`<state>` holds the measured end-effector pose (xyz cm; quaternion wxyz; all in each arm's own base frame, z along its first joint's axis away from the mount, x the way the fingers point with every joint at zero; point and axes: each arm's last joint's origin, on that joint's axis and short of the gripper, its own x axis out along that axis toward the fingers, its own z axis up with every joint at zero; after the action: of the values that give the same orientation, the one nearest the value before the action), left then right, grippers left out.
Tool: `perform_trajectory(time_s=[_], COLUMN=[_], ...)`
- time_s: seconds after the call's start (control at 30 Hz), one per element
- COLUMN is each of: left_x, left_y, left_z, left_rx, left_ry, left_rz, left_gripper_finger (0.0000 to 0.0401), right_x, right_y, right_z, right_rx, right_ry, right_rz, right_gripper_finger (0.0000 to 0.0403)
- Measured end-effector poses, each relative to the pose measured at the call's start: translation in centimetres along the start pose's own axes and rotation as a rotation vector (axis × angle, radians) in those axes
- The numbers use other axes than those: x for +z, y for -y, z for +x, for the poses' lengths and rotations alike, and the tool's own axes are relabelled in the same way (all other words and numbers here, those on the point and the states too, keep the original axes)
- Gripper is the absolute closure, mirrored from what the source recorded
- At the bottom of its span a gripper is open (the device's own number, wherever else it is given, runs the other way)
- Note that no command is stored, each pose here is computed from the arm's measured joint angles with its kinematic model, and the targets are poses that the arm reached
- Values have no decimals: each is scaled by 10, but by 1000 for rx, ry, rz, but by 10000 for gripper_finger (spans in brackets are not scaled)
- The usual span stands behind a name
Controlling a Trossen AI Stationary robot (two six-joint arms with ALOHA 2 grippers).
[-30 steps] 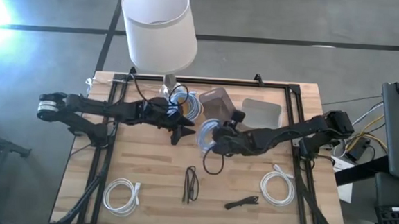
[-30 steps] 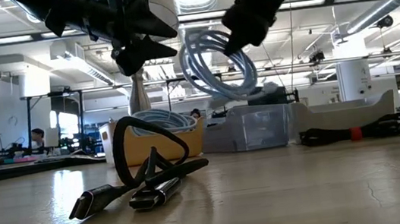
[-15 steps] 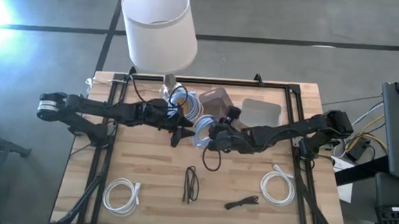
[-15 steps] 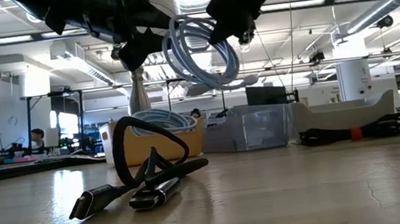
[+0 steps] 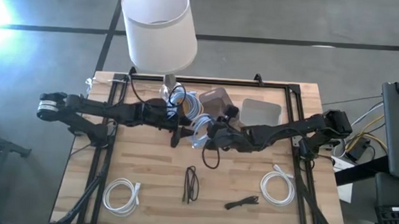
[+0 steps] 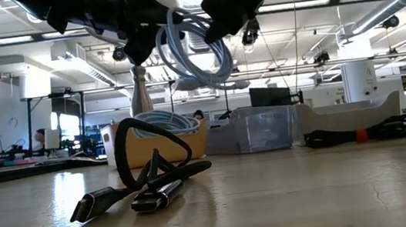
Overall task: Pick & Place USB Port
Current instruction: Put the blue charger cable into the orange bin
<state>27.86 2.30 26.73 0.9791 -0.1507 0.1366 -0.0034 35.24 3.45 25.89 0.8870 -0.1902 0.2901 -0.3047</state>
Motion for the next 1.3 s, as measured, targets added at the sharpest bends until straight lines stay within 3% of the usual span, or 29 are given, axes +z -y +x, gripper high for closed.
perform_trajectory(time_s=[0.27,0.37,0.8,1.03,1.3], left_x=[-1,-3,2,15,-2], left_y=[-3,-7,-38,-47,-54], left_z=[0,-1,-11,-38,-61], left_rx=[103,140,268,324,437], left_ry=[6,-7,-19,2,-153], left_rz=[13,12,-18,-22,-81], left_gripper_finger=[348,372,376,372,375], right_x=[-3,-6,-7,-6,-7], right_y=[-1,-2,-2,2,4], right_z=[0,-1,-7,-10,-10], right_rx=[27,41,55,46,40], right_ry=[-16,-41,-54,-53,-63], right_rz=[35,41,26,12,4], right_gripper_finger=[351,337,273,244,232])
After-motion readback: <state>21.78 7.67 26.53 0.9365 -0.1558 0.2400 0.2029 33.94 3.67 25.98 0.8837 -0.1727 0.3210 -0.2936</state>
